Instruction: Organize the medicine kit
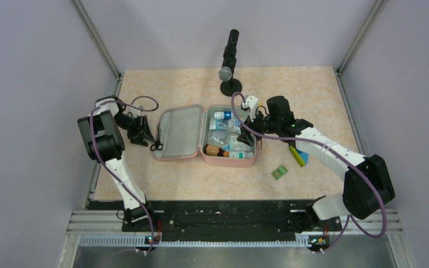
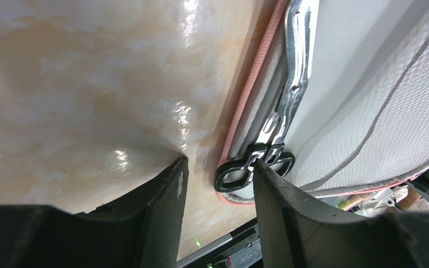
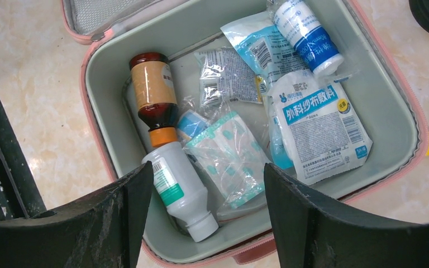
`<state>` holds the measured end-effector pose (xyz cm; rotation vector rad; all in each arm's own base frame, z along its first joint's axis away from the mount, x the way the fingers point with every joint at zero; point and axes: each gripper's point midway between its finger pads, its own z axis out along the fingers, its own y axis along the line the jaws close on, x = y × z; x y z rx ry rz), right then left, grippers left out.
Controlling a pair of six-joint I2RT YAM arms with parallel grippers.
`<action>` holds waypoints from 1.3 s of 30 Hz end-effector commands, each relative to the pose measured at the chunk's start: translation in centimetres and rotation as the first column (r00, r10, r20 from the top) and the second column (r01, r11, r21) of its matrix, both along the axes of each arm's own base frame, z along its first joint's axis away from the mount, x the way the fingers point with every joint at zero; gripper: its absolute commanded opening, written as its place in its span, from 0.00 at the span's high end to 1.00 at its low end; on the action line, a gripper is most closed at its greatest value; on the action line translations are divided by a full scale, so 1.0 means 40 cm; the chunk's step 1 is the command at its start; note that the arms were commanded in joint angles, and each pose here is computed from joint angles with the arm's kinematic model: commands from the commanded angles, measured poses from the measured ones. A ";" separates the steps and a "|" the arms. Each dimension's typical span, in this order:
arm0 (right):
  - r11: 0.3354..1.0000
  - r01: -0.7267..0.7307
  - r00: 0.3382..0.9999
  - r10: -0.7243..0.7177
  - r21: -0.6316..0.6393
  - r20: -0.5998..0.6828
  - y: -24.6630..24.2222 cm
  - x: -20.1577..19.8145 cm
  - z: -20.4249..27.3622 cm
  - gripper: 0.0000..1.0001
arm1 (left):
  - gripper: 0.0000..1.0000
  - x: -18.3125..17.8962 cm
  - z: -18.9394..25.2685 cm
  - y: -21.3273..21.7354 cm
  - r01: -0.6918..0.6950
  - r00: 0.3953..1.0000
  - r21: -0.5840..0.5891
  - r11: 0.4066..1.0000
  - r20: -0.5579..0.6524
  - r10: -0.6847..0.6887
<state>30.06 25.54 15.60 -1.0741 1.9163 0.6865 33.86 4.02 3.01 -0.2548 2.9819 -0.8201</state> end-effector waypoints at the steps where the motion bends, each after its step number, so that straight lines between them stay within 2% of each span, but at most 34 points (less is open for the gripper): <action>1: 1.000 -0.012 0.999 0.011 0.021 0.039 0.016 0.005 0.015 0.28 | 0.48 0.028 -0.005 -0.033 0.015 0.999 -0.023 1.000 0.030 -0.015; 5: 1.000 -0.009 0.999 0.008 0.018 0.037 0.014 0.005 0.012 0.28 | 0.51 0.029 -0.009 -0.082 0.011 1.000 -0.135 0.991 0.018 -0.009; 12: 1.000 -0.006 0.999 0.006 0.013 0.039 0.009 0.001 0.007 0.28 | 0.56 0.036 0.009 -0.133 0.012 0.999 -0.219 0.976 0.048 -0.001; 21: 1.000 -0.008 0.999 0.007 0.016 0.048 0.009 0.000 0.013 0.28 | 0.68 0.031 0.052 -0.144 0.015 0.995 -0.235 0.972 0.099 0.009; 27: 0.999 -0.025 0.998 0.023 0.030 0.065 0.029 0.008 0.027 0.29 | 0.70 0.040 0.109 -0.158 0.017 0.986 -0.261 0.965 0.162 0.026; 33: 0.998 -0.043 0.997 0.040 0.034 0.072 0.051 0.014 0.030 0.29 | 0.76 0.033 0.128 -0.172 0.017 0.986 -0.298 0.955 0.164 0.034; 39: 0.997 -0.072 0.993 0.068 0.037 0.100 0.076 0.014 0.037 0.29 | 0.77 0.039 0.164 -0.177 0.018 0.978 -0.304 0.953 0.205 0.048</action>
